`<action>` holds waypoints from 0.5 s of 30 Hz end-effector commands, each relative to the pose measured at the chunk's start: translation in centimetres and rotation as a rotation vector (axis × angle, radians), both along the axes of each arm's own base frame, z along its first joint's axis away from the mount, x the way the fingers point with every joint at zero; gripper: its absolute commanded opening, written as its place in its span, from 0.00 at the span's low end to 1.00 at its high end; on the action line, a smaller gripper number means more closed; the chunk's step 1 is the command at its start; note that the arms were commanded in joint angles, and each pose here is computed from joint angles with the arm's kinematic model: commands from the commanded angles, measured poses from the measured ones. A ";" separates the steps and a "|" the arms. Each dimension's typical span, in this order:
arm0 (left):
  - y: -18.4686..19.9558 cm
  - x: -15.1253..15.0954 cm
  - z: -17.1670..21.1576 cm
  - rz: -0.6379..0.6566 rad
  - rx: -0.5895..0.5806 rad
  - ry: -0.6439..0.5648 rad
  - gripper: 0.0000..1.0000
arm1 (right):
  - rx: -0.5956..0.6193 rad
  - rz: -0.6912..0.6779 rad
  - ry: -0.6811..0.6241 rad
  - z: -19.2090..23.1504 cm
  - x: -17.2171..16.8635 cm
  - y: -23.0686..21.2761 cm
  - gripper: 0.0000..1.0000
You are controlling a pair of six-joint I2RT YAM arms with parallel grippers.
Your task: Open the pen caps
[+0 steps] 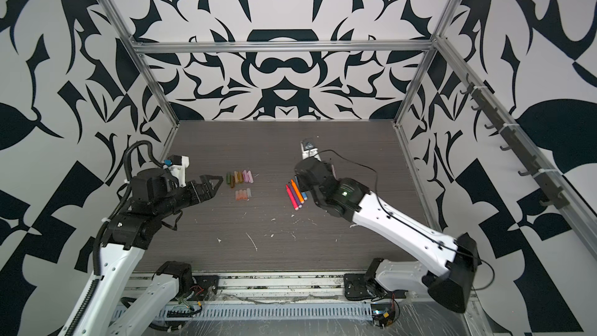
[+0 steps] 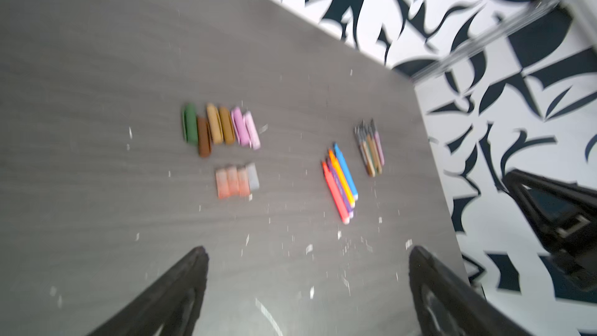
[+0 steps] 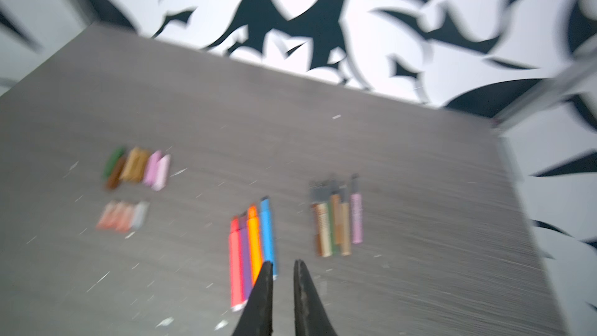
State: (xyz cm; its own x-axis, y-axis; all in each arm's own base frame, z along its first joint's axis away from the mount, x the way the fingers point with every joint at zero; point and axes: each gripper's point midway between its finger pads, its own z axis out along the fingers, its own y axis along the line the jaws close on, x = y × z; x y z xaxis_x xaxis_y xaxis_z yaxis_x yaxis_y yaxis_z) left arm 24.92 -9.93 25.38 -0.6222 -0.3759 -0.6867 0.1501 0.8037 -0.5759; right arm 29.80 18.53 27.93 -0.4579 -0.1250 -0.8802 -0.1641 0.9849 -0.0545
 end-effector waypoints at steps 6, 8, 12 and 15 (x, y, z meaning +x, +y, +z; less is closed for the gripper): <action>4.7 6.1 1.0 0.338 -0.038 -0.420 0.99 | -0.174 -0.378 -0.261 -1.9 1.9 -11.8 0.28; 5.8 7.1 -0.9 0.395 0.037 -0.391 0.99 | -0.207 -0.429 -0.282 -3.0 2.2 -13.4 0.36; 7.4 8.4 -3.2 0.454 0.205 -0.352 1.00 | -0.271 -0.483 -0.248 -5.6 3.0 -15.2 0.42; 8.0 8.6 -4.0 0.457 0.310 -0.407 1.00 | -0.330 -0.488 -0.244 -7.2 3.6 -15.9 0.87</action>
State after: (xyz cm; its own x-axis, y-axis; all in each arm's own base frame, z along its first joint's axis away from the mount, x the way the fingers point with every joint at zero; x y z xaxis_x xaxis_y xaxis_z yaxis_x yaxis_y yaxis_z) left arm 32.99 -3.62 19.25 -0.2633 -0.3874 -0.8835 -0.0613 0.9207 -0.3854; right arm 32.53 3.33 18.94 -0.4079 -0.2268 -0.8844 0.2846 0.8888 -0.3591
